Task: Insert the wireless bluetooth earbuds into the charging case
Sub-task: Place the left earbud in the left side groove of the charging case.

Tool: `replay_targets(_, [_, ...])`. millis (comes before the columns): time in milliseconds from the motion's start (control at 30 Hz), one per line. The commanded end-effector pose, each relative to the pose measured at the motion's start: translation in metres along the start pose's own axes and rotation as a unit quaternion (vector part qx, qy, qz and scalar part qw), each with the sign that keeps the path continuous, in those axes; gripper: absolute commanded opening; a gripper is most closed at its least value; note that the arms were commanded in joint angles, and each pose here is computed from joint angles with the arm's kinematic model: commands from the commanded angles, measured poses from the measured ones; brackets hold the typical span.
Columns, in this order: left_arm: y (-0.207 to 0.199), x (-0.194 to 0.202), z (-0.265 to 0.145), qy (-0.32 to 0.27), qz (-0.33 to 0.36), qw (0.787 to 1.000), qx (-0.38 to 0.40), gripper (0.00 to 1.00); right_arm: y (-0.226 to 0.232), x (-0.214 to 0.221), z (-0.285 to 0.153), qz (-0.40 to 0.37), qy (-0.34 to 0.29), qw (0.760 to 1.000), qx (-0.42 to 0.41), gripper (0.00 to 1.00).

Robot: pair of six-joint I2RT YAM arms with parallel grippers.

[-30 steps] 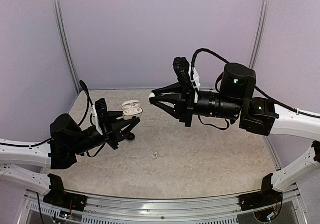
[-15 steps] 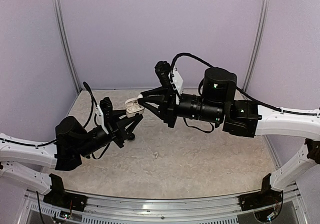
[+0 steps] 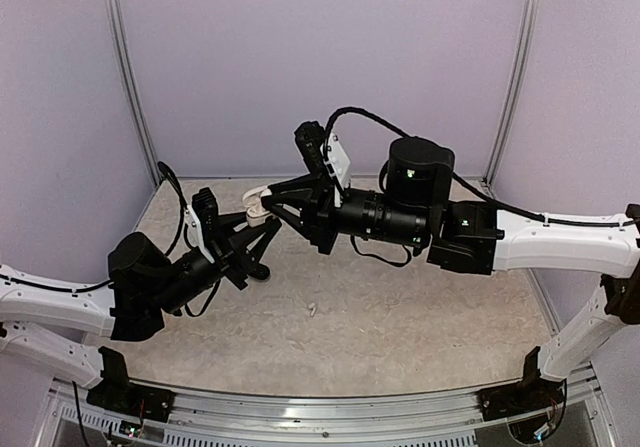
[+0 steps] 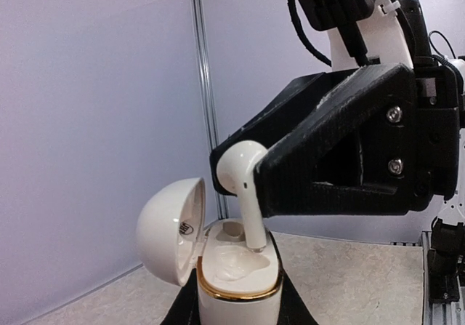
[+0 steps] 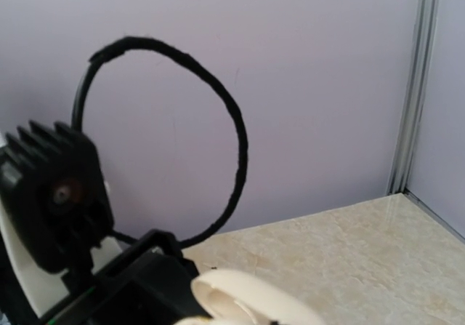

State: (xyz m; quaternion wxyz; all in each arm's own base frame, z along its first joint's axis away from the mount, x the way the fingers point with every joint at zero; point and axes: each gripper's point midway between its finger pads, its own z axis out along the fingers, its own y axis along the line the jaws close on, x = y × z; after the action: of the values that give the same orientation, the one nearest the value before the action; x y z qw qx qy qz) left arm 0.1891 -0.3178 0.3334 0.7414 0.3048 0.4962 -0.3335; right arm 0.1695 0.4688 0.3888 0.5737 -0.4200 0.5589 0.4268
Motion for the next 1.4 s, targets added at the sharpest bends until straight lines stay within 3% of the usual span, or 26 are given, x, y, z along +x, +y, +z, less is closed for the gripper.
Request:
replay_targets(0, [0.002,-0.014,0.001,-0.025,0.000,1.000,-0.010,0.00,0.005,-0.017,0.005,0.007,-0.023,1.000,-0.002,0.17])
replay_targets(1367, [0.002,-0.016,0.002,-0.023,0.008,0.999,-0.020,0.00,0.009,-0.002,0.020,0.038,-0.010,0.999,-0.005,0.17])
